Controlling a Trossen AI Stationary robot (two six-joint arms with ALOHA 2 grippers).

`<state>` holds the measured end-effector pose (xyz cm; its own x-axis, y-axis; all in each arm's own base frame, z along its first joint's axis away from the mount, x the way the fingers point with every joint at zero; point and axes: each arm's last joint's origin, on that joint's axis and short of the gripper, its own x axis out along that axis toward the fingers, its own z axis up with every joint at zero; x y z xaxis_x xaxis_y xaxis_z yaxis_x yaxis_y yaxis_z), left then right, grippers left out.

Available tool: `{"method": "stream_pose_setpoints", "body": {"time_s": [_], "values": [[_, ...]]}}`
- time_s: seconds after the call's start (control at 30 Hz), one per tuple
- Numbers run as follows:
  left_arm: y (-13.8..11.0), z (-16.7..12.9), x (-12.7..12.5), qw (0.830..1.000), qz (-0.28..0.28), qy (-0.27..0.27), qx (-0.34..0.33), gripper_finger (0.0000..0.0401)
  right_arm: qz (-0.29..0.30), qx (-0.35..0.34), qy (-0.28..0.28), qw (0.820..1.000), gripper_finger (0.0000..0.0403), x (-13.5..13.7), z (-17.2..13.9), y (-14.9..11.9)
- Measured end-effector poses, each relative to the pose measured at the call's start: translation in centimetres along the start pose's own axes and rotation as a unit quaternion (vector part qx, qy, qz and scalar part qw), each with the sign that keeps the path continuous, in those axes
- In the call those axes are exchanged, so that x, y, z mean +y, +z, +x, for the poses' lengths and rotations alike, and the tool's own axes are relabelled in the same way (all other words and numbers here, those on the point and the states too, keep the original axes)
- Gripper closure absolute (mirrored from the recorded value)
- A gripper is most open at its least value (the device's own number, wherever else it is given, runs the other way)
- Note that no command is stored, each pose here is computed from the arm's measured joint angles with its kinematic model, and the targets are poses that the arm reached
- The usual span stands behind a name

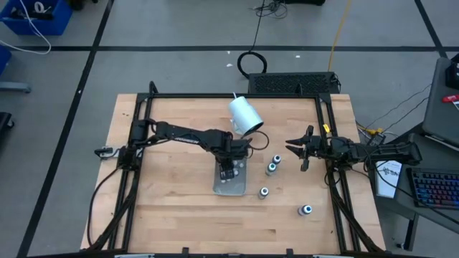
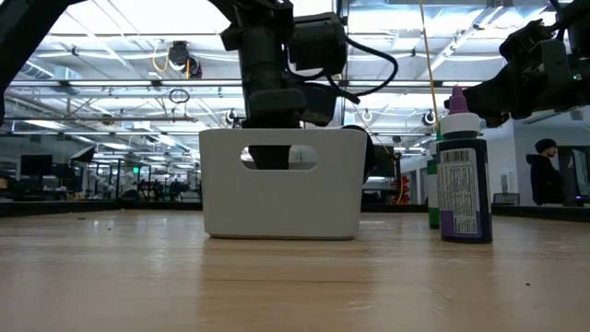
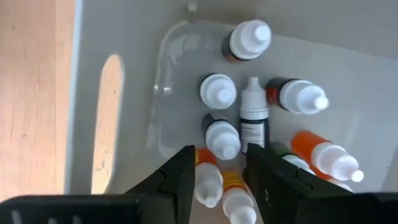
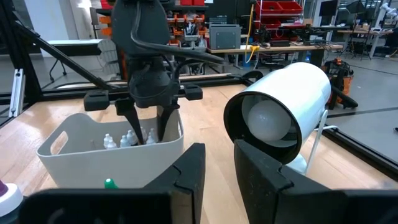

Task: Pick & Place food coloring
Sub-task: Put the big black food coloring bottle into the gray bin

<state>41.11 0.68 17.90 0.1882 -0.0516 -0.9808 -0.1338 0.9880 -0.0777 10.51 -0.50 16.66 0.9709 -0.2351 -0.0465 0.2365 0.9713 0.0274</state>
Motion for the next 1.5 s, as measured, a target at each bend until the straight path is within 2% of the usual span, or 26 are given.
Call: {"method": "stream_pose_setpoints", "body": {"time_s": [0.37,0.8,0.93,1.07,1.2,1.33,1.43,1.5], "values": [[-1.3,-0.8,0.0,0.998,-0.02,0.01,0.057,0.0254,0.0,0.0,0.0,1.0,0.0325,0.0,0.0,0.0],[-1.7,-6.6,-0.2,0.999,-0.027,0.023,-0.033,0.0254,-0.001,0.004,0.0,1.0,0.0325,0.0,0.0,-0.1],[-1.9,-10.1,-0.6,0.994,-0.012,0.018,-0.106,0.0254,-0.001,0.004,0.0,1.0,0.0325,0.0,0.1,-0.1],[-2.9,-14.1,-2.1,0.974,0.025,0.067,-0.216,0.0254,-0.001,0.003,0.0,1.0,0.0325,0.0,0.1,-0.1],[-5.8,-16.1,-3.8,0.944,0.048,0.109,-0.308,0.0254,-0.001,0.004,0.0,1.0,0.0325,0.0,0.1,-0.1],[-10.3,-15.3,-4.0,0.915,0.037,0.117,-0.385,0.0254,-0.001,0.004,0.0,1.0,0.0325,0.0,0.1,-0.1],[-14.3,-13.3,-3.1,0.891,0.005,0.111,-0.441,0.0254,-0.001,0.004,0.0,1.0,0.0325,0.0,0.1,-0.1],[-17.0,-11.1,-2.3,0.881,-0.003,0.105,-0.462,0.0254,-0.001,0.004,0.0,1.0,0.0325,0.0,0.1,-0.1]]}}
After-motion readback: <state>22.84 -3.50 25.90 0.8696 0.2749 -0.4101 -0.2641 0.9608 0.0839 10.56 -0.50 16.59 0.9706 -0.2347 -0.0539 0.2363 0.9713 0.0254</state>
